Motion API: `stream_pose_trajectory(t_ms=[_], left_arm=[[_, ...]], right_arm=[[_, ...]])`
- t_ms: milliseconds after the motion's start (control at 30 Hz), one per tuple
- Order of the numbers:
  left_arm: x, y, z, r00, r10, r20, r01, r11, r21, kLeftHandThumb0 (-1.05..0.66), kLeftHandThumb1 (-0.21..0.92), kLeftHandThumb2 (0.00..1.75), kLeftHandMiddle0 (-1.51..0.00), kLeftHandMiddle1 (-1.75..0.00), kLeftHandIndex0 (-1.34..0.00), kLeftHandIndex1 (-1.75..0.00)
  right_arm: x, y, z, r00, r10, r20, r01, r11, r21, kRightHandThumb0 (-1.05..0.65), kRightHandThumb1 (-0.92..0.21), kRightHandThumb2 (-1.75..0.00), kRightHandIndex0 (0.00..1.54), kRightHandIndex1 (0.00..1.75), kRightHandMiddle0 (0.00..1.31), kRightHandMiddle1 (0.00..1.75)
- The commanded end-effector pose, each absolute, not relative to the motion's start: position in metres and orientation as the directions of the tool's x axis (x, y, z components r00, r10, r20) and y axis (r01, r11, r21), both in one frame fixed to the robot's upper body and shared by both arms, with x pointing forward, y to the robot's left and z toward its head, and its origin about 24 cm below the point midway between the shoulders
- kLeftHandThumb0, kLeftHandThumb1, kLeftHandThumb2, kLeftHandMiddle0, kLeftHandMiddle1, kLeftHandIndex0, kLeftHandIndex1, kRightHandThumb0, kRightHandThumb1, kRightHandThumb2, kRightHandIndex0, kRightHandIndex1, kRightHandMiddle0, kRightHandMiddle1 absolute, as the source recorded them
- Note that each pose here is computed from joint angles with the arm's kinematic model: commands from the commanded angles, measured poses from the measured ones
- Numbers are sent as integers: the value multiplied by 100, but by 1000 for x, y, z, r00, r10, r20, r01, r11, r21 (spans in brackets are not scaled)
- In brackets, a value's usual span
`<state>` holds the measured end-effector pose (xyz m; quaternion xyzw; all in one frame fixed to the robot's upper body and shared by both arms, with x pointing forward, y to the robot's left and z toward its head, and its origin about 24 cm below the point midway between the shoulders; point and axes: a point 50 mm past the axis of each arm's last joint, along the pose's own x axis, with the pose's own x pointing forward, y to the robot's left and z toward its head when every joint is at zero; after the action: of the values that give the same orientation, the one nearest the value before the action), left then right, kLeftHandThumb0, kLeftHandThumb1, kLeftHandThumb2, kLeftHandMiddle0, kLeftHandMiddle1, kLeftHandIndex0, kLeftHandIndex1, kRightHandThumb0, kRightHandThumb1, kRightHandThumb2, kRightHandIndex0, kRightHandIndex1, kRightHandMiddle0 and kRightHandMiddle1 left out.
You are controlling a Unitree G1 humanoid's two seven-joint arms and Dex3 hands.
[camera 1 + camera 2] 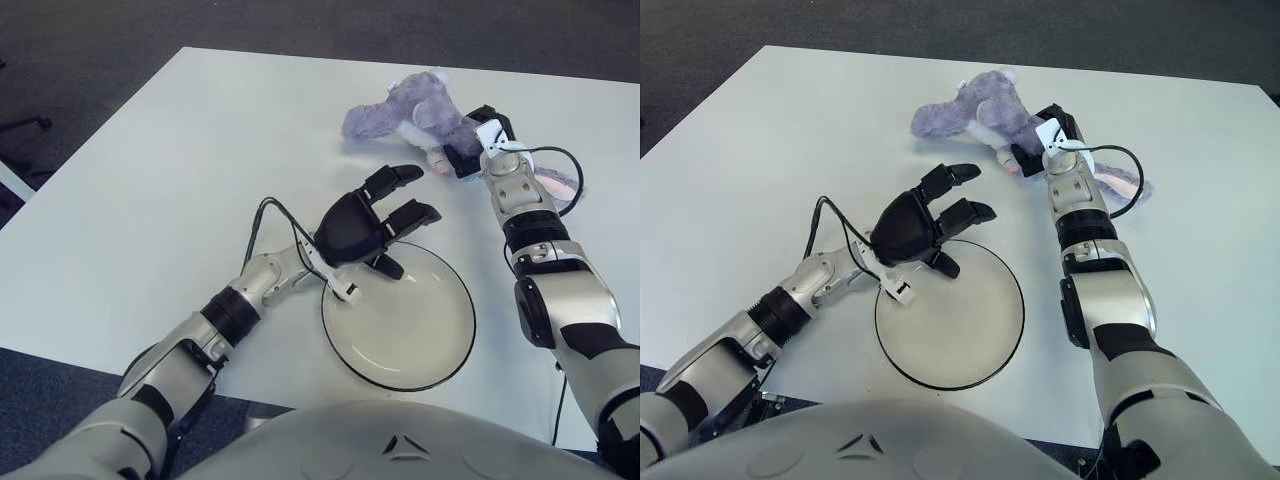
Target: Put the doll into the plate.
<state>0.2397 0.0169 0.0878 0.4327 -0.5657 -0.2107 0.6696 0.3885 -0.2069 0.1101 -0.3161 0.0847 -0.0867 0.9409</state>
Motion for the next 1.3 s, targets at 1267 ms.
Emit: stream_pose_trajectory(t_ms=[1267], left_arm=[[270,12,108,192,-830,524,-386,427,818,-50,47,112,0,-96,0,-138]], right_arm=[[379,-212,78,953,-235,-192,92,827,-555,0,-2,-163,87,165,61,175]])
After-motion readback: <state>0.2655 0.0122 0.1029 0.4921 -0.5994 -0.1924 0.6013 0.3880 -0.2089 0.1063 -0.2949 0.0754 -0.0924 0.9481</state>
